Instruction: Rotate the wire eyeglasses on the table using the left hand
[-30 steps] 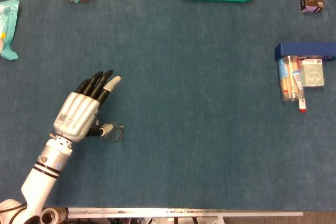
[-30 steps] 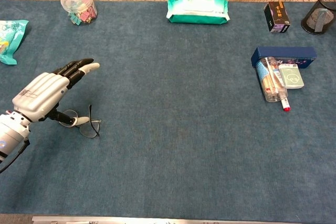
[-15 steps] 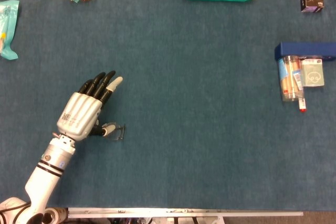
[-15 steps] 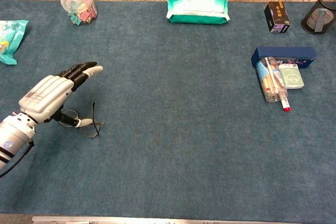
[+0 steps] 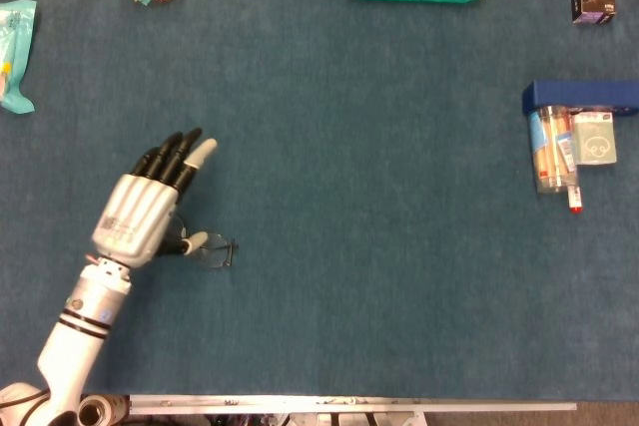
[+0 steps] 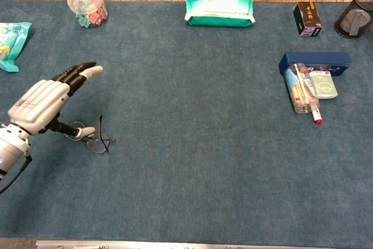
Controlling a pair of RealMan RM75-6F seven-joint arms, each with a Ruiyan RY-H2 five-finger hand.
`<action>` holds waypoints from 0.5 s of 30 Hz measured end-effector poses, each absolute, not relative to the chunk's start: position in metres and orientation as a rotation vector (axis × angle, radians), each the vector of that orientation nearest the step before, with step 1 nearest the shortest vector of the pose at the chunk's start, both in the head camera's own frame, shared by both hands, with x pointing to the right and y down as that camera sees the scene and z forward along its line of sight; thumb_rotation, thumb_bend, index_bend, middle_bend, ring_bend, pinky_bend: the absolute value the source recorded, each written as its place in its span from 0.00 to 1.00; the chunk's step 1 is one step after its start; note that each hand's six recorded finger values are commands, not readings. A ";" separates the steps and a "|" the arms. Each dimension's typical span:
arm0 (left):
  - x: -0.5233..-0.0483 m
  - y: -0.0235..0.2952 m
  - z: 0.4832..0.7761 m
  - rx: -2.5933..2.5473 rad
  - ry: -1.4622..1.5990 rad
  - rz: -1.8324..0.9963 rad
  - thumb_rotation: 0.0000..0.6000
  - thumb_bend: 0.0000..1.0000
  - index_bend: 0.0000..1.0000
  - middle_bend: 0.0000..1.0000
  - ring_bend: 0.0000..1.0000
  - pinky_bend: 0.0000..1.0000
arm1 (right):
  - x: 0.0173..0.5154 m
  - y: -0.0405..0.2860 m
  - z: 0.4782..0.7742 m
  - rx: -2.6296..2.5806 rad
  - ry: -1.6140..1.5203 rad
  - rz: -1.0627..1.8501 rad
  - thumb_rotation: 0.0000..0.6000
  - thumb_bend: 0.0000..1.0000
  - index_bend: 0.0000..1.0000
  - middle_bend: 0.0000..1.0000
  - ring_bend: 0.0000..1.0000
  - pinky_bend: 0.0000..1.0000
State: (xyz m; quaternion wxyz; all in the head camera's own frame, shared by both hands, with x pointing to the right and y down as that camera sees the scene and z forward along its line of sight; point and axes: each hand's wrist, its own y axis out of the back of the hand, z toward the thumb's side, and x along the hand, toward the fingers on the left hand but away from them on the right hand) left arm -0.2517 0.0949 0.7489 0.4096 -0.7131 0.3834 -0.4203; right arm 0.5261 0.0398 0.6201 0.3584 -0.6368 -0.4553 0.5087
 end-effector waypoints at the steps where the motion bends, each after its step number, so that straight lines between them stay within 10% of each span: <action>1: -0.254 0.094 0.744 -1.783 0.977 -1.055 1.00 0.07 0.03 0.00 0.00 0.15 | 0.526 0.040 0.620 -1.645 -1.175 1.310 1.00 0.00 0.00 0.07 0.00 0.21; 15: -0.290 0.099 0.675 -1.613 1.128 -1.016 1.00 0.07 0.03 0.00 0.00 0.15 | 0.522 0.040 0.615 -1.646 -1.167 1.281 1.00 0.00 0.00 0.07 0.00 0.21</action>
